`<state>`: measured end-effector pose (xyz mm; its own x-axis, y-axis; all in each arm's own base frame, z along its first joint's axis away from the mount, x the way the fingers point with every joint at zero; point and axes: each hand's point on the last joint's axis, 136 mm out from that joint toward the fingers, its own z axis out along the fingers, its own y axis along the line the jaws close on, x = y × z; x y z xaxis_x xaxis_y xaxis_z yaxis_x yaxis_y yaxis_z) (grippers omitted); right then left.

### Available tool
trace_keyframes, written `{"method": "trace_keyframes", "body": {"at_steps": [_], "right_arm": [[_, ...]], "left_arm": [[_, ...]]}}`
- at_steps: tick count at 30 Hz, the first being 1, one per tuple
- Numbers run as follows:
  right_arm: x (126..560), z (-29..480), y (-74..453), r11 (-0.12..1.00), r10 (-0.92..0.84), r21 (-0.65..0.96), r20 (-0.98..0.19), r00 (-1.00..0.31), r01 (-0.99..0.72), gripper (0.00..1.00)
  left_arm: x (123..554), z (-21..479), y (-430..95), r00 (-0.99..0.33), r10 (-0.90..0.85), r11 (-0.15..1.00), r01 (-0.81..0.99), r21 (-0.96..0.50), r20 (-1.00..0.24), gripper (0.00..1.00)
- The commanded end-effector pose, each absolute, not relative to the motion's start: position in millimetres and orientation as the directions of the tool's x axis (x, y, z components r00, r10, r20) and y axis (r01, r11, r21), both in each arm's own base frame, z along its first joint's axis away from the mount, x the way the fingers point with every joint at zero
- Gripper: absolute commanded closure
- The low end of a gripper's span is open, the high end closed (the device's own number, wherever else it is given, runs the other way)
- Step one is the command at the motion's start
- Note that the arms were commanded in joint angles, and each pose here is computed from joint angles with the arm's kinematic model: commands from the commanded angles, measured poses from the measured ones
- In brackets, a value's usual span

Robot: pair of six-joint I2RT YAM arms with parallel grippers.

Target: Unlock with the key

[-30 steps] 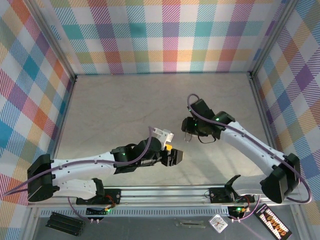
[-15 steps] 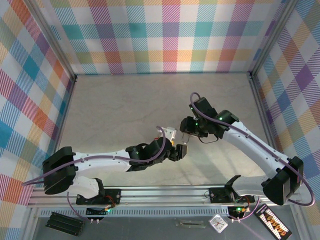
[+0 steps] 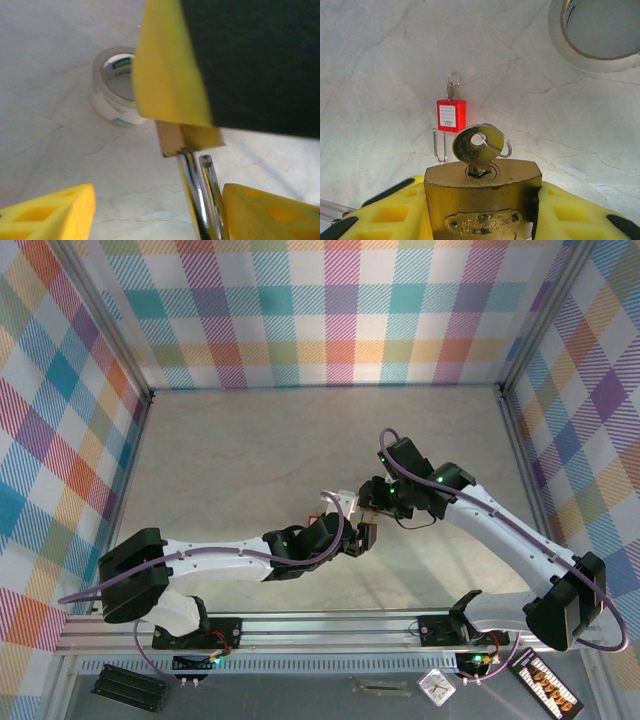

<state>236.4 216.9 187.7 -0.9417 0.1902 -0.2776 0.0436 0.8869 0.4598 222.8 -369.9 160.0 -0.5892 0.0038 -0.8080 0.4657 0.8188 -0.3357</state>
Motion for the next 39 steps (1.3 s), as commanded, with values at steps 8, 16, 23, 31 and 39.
{"method": "trace_keyframes", "body": {"at_steps": [8,16,23,31,39], "right_arm": [[235,197,216,0.865,0.213,0.500,-0.269,-0.940,0.053,0.81],[236,186,216,0.875,0.203,0.480,-0.258,-0.945,0.057,0.82],[234,156,208,0.912,0.166,0.404,-0.219,-0.961,0.066,0.59],[216,117,206,0.923,0.114,0.382,-0.144,-0.983,0.051,0.44],[173,78,218,0.884,0.064,0.467,-0.039,-0.997,0.039,0.46]], "left_arm": [[237,153,-333,-0.465,0.232,0.924,0.381,0.044,-0.854,0.38],[223,165,-342,-0.447,0.211,0.887,0.461,-0.022,-0.870,0.44],[209,187,-335,-0.521,0.092,0.861,0.470,-0.195,-0.849,0.30],[190,182,-314,-0.635,0.124,0.823,0.496,-0.278,-0.763,0.25],[193,159,-294,-0.711,0.067,0.853,0.404,-0.329,-0.700,0.25]]}}
